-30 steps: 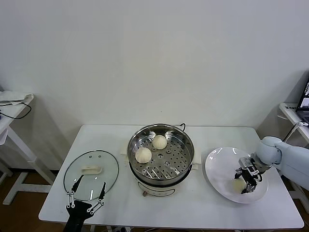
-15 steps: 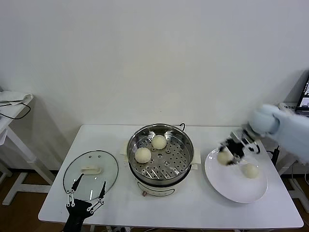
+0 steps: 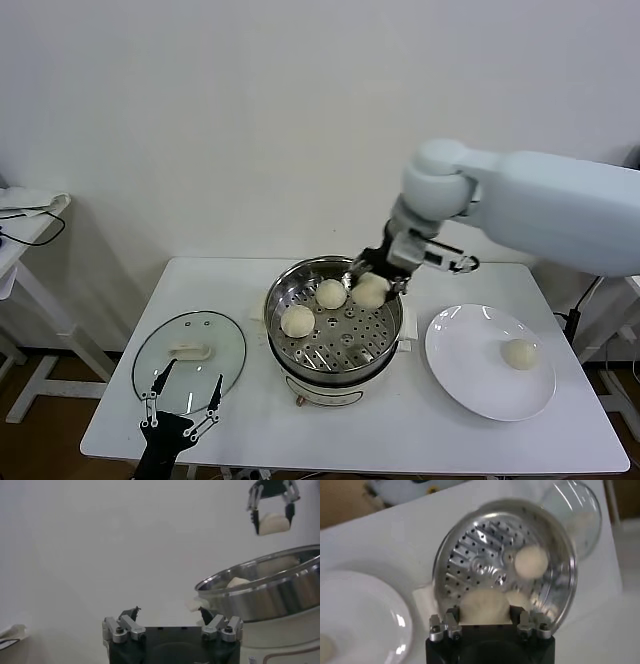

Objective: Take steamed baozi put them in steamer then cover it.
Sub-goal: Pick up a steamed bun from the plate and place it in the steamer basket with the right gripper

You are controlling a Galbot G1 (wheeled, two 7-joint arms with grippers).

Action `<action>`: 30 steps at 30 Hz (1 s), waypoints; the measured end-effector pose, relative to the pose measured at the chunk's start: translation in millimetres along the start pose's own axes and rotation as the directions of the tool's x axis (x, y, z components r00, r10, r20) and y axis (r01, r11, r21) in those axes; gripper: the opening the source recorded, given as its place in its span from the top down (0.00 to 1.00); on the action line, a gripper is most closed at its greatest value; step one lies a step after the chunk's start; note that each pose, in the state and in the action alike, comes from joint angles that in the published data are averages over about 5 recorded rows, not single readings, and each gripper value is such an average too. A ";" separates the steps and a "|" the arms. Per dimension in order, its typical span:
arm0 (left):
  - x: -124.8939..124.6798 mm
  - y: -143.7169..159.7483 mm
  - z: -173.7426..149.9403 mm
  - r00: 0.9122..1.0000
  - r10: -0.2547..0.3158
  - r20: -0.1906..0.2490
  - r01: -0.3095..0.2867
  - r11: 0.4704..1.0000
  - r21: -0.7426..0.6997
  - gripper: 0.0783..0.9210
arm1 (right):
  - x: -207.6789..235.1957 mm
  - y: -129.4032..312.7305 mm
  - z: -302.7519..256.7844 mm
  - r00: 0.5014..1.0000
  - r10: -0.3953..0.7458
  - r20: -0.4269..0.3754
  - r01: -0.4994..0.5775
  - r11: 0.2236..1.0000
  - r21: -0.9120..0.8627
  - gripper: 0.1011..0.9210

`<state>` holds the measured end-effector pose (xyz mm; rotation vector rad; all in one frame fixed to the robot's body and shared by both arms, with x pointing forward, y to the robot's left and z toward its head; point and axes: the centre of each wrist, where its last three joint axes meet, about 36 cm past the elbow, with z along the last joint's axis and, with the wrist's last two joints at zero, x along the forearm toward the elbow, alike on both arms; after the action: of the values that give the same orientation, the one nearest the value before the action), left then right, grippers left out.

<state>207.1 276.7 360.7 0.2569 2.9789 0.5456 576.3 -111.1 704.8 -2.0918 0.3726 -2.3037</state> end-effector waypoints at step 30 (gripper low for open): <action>-3.7 -0.6 9.5 1.000 -0.010 -0.007 0.010 1.000 0.012 0.12 | -114.4 -48.3 -38.8 0.989 -0.142 0.052 0.116 0.935 0.335 0.24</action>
<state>211.9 278.8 352.0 0.2409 2.9895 0.5291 558.0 -38.8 598.2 -2.0765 -0.1513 -2.1566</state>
